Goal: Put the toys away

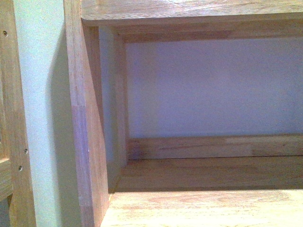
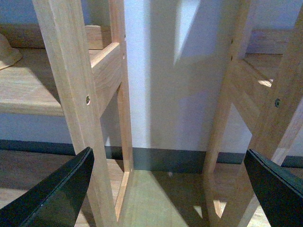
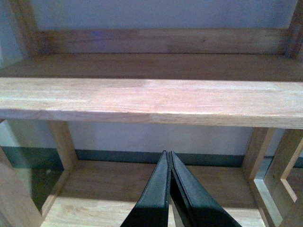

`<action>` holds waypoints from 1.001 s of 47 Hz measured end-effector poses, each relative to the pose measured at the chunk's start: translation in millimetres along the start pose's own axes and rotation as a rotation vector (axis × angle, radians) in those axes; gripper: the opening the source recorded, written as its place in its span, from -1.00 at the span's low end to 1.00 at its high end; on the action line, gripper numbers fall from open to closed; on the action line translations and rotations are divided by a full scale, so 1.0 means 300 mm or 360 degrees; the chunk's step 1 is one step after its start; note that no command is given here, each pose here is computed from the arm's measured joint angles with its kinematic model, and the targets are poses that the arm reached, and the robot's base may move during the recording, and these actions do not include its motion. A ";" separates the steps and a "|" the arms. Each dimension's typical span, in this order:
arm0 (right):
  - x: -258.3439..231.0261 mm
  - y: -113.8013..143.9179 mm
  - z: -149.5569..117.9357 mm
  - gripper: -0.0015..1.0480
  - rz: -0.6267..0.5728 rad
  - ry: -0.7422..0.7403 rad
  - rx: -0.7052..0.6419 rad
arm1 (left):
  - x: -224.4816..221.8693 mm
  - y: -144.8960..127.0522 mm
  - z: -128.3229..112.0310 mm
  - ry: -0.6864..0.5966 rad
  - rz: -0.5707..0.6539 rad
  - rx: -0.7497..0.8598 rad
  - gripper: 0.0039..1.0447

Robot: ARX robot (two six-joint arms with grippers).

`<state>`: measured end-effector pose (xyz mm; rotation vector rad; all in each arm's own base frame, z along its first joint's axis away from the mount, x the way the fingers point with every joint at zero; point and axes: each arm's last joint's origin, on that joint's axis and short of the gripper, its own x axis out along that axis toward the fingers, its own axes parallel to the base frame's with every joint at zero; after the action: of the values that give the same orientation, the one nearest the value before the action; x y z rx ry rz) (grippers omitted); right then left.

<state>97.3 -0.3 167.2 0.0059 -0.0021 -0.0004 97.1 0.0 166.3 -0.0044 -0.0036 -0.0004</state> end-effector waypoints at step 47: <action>0.000 0.000 0.000 0.87 0.0000 -0.0001 -0.0002 | 0.000 0.000 0.000 0.0000 0.0000 0.0000 0.89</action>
<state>97.2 -0.3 167.3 0.0048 -0.0029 -0.0004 97.1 0.0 166.3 -0.0044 -0.0036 -0.0004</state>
